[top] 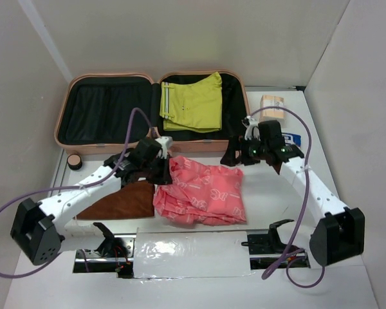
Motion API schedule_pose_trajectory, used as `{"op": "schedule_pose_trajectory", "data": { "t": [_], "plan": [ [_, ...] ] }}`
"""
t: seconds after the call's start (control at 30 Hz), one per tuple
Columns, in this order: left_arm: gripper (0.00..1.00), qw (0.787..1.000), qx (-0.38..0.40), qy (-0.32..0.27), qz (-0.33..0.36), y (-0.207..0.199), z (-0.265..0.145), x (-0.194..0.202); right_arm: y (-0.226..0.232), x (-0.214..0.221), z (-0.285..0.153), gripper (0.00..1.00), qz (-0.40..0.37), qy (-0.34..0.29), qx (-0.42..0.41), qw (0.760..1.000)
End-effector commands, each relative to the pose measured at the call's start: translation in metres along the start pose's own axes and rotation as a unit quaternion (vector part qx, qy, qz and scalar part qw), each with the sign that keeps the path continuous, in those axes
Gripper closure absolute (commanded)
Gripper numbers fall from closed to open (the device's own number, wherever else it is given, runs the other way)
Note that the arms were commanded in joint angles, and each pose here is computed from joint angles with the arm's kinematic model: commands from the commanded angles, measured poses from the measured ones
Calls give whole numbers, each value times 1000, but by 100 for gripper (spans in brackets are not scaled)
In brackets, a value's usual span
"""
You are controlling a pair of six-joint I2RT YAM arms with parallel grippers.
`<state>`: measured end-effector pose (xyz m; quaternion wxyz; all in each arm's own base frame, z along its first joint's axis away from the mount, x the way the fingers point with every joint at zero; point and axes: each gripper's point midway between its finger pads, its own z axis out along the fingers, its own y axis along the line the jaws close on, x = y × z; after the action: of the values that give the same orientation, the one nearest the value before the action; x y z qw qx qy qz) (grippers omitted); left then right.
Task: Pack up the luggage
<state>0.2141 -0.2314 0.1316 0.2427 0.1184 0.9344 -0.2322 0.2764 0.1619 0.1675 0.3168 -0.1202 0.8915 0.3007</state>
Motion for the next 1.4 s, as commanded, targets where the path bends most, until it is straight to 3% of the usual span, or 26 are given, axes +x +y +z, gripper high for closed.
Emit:
{"op": "schedule_pose_trajectory", "data": {
  "t": [0.0, 0.17, 0.23, 0.53, 0.7, 0.8, 0.83, 0.9, 0.93, 1.03, 1.23, 1.37],
  "plan": [
    [100, 999, -6, -22, -37, 14, -15, 0, -19, 15, -11, 0, 110, -39, 85, 989],
    [100, 998, -2, -22, -53, 23, -12, 9, -18, 82, 3, 0, 160, 23, 63, 985],
    [100, 999, 3, -20, -48, 23, -10, 11, -8, 92, 11, 0, 160, 25, 28, 986],
    [100, 999, 2, -4, -44, 30, 1, 22, -10, 108, 52, 0, 135, 42, 20, 990],
    [100, 999, 6, -17, -45, 33, 1, 17, -21, 121, 68, 19, 127, 62, 48, 989],
    [100, 998, 6, -24, -54, 38, 2, 13, -23, 120, 70, 23, 114, 60, 59, 990],
    [100, 998, 10, -23, -54, 38, 3, 15, -26, 122, 73, 29, 114, 58, 64, 990],
    [100, 998, 8, -25, -57, 40, 5, 13, -26, 130, 74, 47, 113, 69, 65, 989],
    [100, 998, 7, -24, -57, 41, 7, 15, -24, 134, 76, 73, 110, 76, 64, 989],
    [100, 998, 7, -24, -57, 41, 7, 15, -8, 126, 75, 100, 108, 72, 49, 990],
    [100, 996, -1, -64, -65, 33, -21, -17, 41, 69, 36, 100, 81, 0, 34, 996],
    [100, 991, -2, -121, -53, 13, -67, -66, 71, 32, 1, 100, 83, -42, 18, 995]
  ]
}}
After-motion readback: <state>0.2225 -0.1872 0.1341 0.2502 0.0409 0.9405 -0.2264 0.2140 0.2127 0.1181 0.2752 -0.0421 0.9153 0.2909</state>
